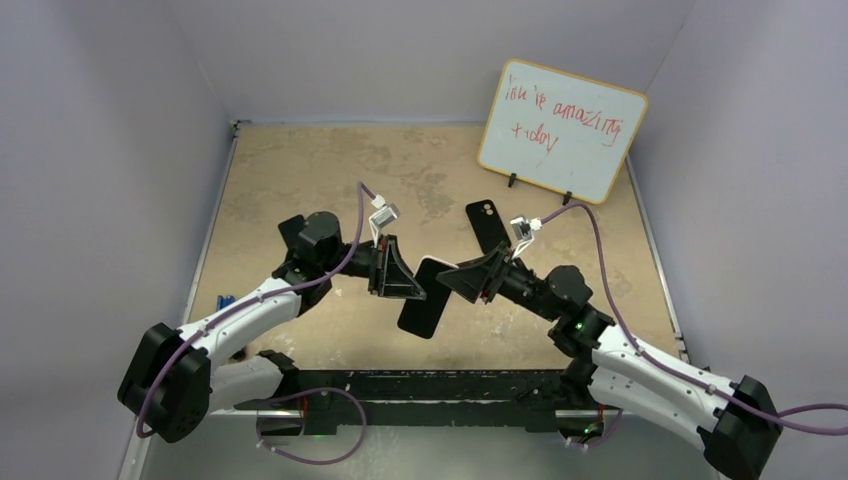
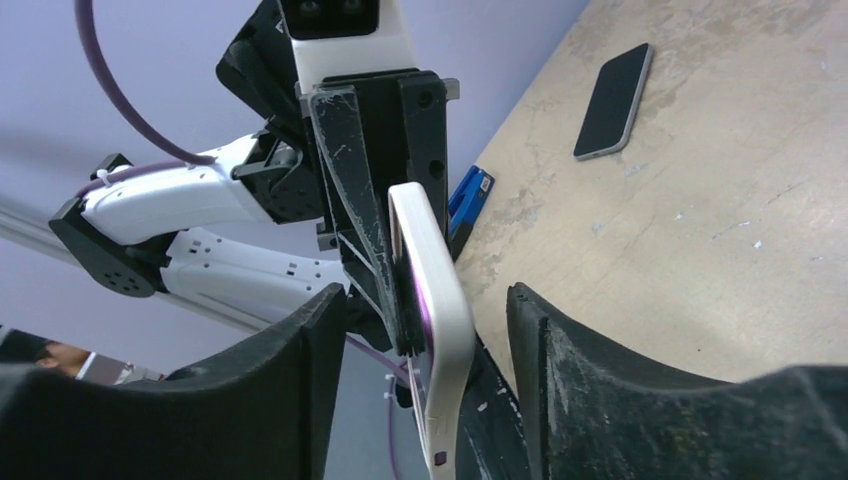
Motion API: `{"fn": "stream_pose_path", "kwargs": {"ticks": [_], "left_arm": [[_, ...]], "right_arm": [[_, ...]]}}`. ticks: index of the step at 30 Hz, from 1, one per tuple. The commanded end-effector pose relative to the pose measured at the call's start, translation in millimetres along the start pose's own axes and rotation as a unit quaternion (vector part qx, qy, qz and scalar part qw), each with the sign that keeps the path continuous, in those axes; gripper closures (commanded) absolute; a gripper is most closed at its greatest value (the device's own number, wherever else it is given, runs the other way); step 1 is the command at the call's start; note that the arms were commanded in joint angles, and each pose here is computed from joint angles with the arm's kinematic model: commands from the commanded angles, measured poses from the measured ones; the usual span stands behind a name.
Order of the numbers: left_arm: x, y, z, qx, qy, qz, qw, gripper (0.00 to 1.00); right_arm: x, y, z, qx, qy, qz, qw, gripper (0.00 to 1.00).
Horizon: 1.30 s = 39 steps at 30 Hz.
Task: Put the phone into the phone case
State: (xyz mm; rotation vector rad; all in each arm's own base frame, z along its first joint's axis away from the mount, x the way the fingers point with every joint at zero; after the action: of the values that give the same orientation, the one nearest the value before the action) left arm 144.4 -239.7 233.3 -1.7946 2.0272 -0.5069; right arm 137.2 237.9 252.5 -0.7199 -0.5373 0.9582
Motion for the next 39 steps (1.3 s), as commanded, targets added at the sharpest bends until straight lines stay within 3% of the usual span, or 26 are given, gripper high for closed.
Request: {"fn": "stream_pose_path", "kwargs": {"ticks": [1,5,11,16,21,23,28,31,37,39], "left_arm": [[-1.3,-9.2,-18.1,0.052,0.018,-0.008,0.998,1.0],[-2.4,-9.4,-21.6,0.061,0.017,-0.006,0.998,1.0],[-2.0,-10.8,-21.2,0.058,0.014,-0.006,0.998,1.0],[-2.4,-11.7,-22.7,0.06,0.013,-0.008,0.998,1.0],[-1.9,-12.4,-20.9,0.058,0.008,-0.012,0.998,1.0],[-1.5,-12.6,-17.5,0.056,0.0,-0.013,0.998,1.0],[-2.8,-15.3,6.4,0.038,-0.081,-0.021,0.996,1.0],[-6.0,-21.3,18.9,0.028,-0.143,-0.034,0.989,1.0],[-6.5,-20.4,33.1,0.0,-0.181,-0.027,0.983,1.0],[-5.2,-18.8,33.7,-0.007,-0.172,-0.029,0.985,1.0]], "right_arm": [[-3.6,-25.5,14.7,-0.021,0.007,-0.032,0.999,0.34],[-5.6,-27.2,16.6,-0.042,0.017,-0.015,0.999,0.34],[-6.4,-28.7,17.7,-0.053,0.018,-0.011,0.998,0.55],[-6.0,-25.7,14.0,-0.055,0.032,0.006,0.998,0.47],[-5.2,-17.4,9.8,-0.054,0.04,0.036,0.997,0.51],[-5.6,-15.6,8.3,-0.054,0.042,0.038,0.997,0.58],[-4.9,-19.2,6.1,-0.081,0.043,0.026,0.995,1.0],[-2.9,-26.3,-0.9,-0.126,0.068,0.018,0.99,1.0],[-6.5,-17.7,-22.9,-0.163,0.122,0.05,0.978,1.0],[-7.1,-13.1,-22.8,-0.147,0.119,0.057,0.98,0.9]]}}
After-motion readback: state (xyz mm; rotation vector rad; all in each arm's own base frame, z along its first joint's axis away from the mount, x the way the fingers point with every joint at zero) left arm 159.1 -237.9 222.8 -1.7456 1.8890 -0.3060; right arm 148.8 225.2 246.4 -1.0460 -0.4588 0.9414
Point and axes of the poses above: each gripper's point midway between its finger pads, its own x axis out along the fingers, its own z axis along the line the jaws close on, y = z × x, the point moved 5 cm from there along -x, back along the fingers, and after that the axes turned 11 degrees about -x, right-handed, at the moved point
